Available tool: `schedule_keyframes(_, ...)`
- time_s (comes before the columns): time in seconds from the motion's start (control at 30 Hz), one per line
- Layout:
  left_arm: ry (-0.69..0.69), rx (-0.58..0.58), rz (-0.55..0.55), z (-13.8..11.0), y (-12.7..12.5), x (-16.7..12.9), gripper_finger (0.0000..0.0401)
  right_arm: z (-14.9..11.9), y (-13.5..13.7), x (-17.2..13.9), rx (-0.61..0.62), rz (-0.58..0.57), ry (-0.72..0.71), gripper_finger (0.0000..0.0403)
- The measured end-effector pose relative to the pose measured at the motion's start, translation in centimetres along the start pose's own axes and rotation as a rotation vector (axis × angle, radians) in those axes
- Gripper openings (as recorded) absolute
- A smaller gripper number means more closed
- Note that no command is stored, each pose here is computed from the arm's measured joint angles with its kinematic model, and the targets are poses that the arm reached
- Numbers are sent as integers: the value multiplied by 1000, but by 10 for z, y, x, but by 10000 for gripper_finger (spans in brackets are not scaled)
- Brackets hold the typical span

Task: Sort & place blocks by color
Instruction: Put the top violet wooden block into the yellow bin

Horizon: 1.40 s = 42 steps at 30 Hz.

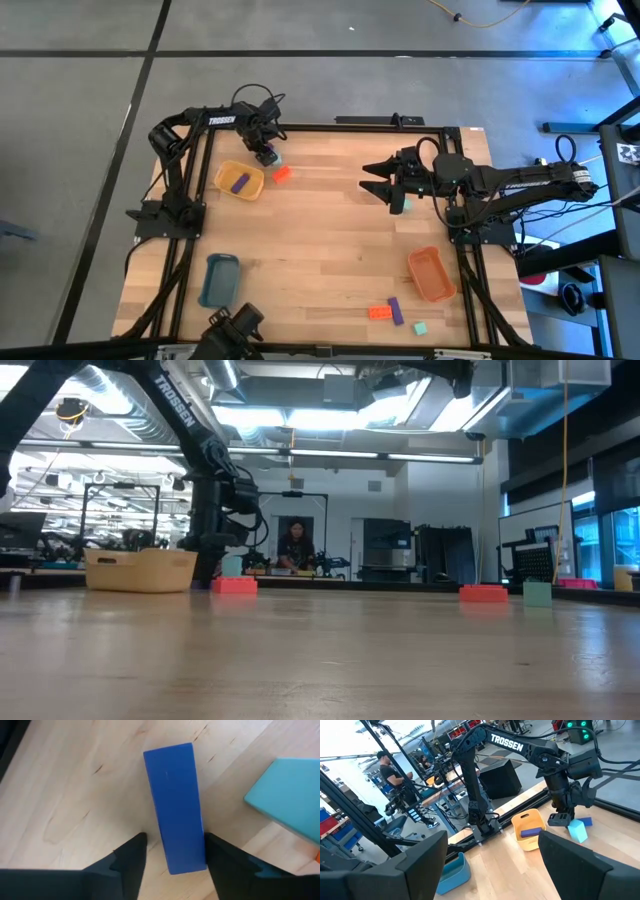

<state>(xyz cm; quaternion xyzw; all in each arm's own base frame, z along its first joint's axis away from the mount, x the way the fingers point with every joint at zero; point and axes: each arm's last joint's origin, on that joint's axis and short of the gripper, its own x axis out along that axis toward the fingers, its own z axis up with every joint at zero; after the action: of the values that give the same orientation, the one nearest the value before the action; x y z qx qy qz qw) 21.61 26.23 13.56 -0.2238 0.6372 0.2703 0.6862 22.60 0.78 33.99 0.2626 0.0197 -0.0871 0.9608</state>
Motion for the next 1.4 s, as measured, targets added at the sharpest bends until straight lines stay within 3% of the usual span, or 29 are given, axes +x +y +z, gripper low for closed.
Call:
schedule_keyframes(0.2, -8, -3, 10, -1, 2, -3, 98, 0, 0, 0, 3, 0, 0, 315)
schedule_keyframes(0.33, -34, -36, 36, -4, 14, -15, 92, 0, 0, 0, 3, 0, 0, 315)
schedule_keyframes(0.5, -206, -123, 25, -14, 30, -69, 92, 0, 0, 0, -1, 1, 0, 315)
schedule_keyframes(0.67, -480, -147, -67, -36, 23, -141, 92, 0, 0, 0, -5, 1, 0, 315)
schedule_keyframes(0.87, -859, -73, -240, -77, -27, -228, 92, 0, 0, 0, -28, 4, 0, 315)
schedule_keyframes(1.03, -1080, -18, -365, -119, -77, -276, 92, 3, 2, 0, -62, 28, -29, 315)
schedule_keyframes(1.23, -1228, 76, -503, -154, -126, -304, 92, 6, 6, 0, -91, 107, -41, 315)
schedule_keyframes(1.4, -1324, 161, -637, -167, -164, -303, 92, 7, 8, -1, -97, 162, -34, 315)
